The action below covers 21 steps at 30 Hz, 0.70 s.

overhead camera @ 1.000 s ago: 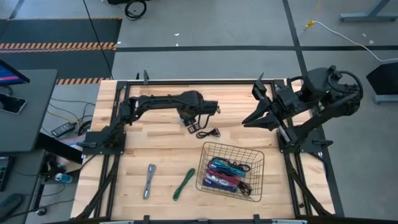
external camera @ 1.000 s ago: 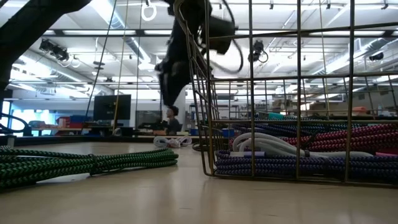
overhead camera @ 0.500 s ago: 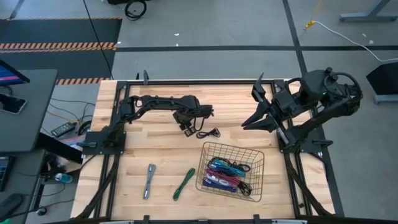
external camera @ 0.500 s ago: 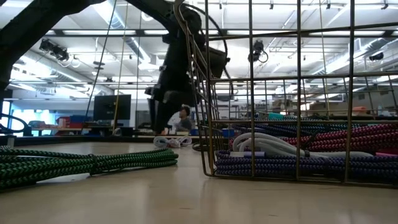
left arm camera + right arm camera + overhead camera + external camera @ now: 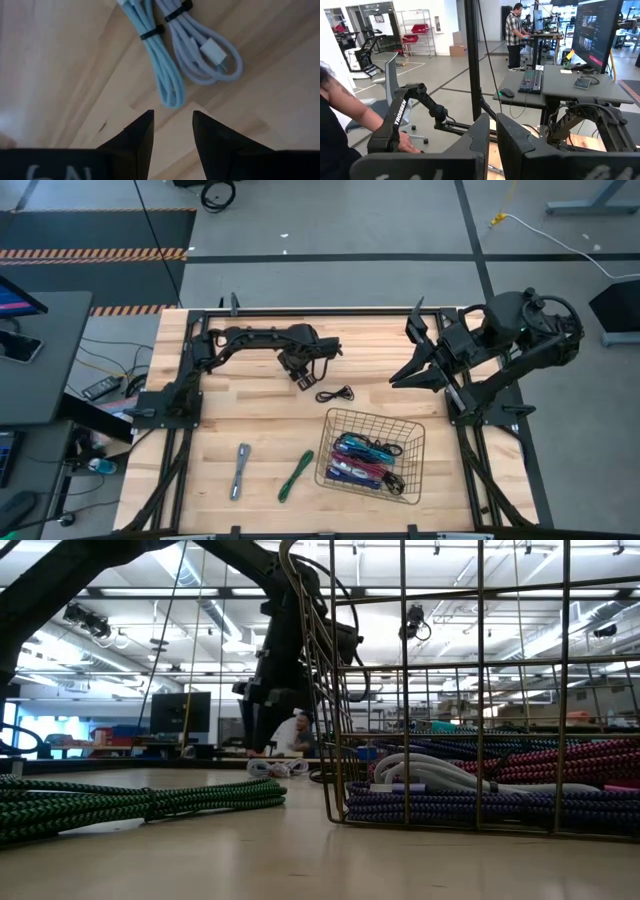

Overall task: Pick and place USB-C Cables
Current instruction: Put the light blue charger cable into the wire basket

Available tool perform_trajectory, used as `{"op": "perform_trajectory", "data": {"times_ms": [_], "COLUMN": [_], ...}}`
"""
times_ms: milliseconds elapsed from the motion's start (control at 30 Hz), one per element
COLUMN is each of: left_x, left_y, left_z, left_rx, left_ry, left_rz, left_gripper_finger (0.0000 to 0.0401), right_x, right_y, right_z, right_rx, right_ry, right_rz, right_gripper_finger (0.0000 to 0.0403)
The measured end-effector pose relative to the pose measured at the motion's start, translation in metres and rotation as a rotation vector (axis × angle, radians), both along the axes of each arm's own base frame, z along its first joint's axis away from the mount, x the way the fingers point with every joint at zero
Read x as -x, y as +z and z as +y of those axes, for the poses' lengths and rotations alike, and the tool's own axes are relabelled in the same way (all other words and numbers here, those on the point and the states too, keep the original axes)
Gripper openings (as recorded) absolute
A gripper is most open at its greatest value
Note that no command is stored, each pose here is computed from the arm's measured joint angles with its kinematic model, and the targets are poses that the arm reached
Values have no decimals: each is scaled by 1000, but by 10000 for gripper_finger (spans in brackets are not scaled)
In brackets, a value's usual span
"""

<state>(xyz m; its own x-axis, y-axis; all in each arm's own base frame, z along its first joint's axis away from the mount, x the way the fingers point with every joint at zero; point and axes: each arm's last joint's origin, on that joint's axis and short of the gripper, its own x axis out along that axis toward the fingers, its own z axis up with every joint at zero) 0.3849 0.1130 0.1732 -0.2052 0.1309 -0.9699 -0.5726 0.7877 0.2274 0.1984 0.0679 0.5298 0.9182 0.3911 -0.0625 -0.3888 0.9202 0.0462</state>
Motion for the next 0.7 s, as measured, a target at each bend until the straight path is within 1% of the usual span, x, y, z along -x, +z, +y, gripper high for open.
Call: {"op": "perform_trajectory", "data": {"times_ms": [267,700], "left_x": [-1,-3], "left_y": [0,-1], "left_z": [2,2], "left_rx": [25,44], "left_ry": [10,-17], "left_rz": [-21,-43], "left_gripper_finger": [142,142], "right_x": [0,0], "right_y": [0,0], "right_z": [0,0], "right_rx": [0,-1], "right_ry": [0,0], "right_rz": [-1,-1], "right_gripper_finger": [39,39]}}
